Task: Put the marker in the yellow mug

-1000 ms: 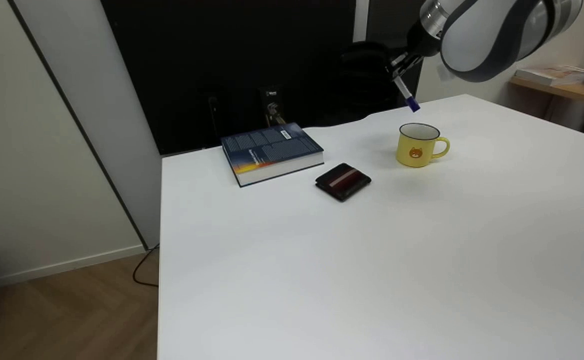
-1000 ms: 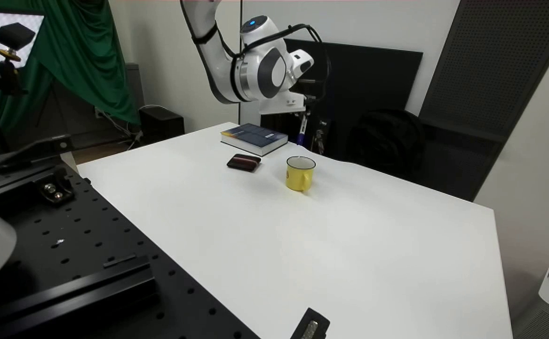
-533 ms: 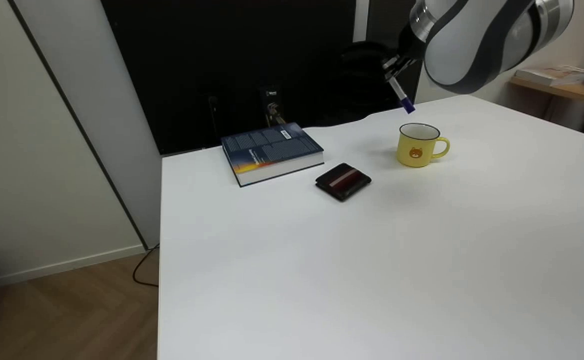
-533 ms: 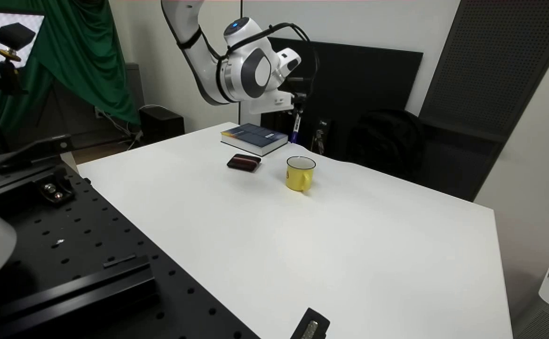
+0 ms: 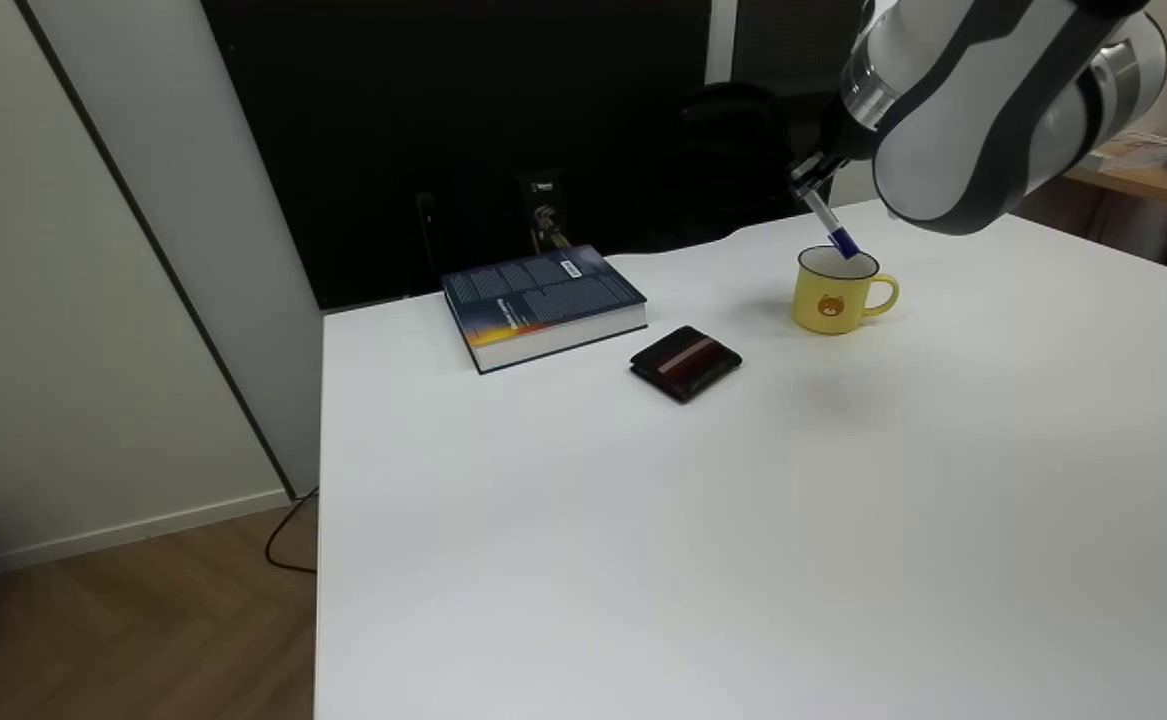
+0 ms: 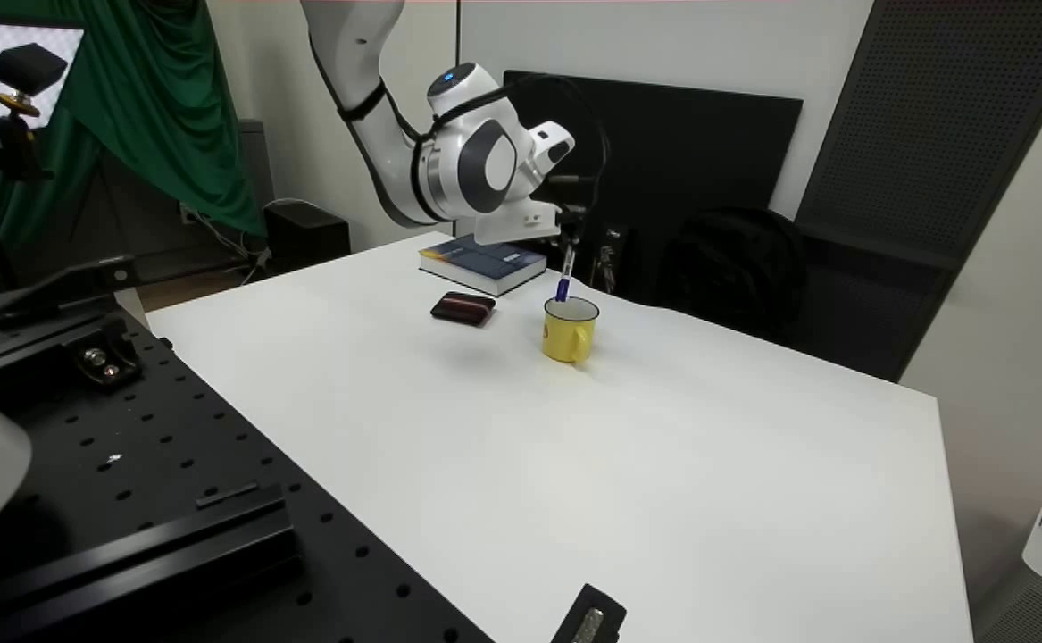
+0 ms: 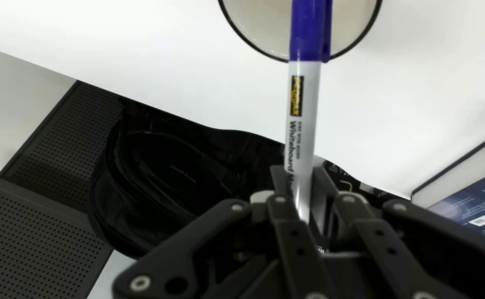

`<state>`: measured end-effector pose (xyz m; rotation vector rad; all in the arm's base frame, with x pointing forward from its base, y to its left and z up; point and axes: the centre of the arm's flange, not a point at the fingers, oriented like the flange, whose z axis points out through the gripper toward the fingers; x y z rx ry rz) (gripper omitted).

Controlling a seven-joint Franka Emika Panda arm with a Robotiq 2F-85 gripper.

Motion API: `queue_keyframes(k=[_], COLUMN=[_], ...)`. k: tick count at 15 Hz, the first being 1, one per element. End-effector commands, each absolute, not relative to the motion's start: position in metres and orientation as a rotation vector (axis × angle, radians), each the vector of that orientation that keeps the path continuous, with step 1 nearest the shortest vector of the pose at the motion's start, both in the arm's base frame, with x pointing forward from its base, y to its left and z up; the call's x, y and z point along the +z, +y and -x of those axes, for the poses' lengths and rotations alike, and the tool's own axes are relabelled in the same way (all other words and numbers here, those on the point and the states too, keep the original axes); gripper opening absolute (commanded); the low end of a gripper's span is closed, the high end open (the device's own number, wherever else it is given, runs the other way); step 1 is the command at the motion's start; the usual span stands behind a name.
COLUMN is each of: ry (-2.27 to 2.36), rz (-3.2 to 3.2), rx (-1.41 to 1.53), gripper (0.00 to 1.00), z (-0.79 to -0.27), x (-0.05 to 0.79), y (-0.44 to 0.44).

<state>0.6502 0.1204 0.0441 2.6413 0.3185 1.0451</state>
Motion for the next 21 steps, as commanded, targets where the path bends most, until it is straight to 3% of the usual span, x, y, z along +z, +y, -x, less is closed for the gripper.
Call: queue_keyframes(k=[1,21], ry=[0.287,0.139], rz=[-2.618,-2.545], rx=[1.057,1.088], gripper=[0.04,0.04], z=[-0.636,-0.631], x=[0.036,0.001], y=[0.104,0.101])
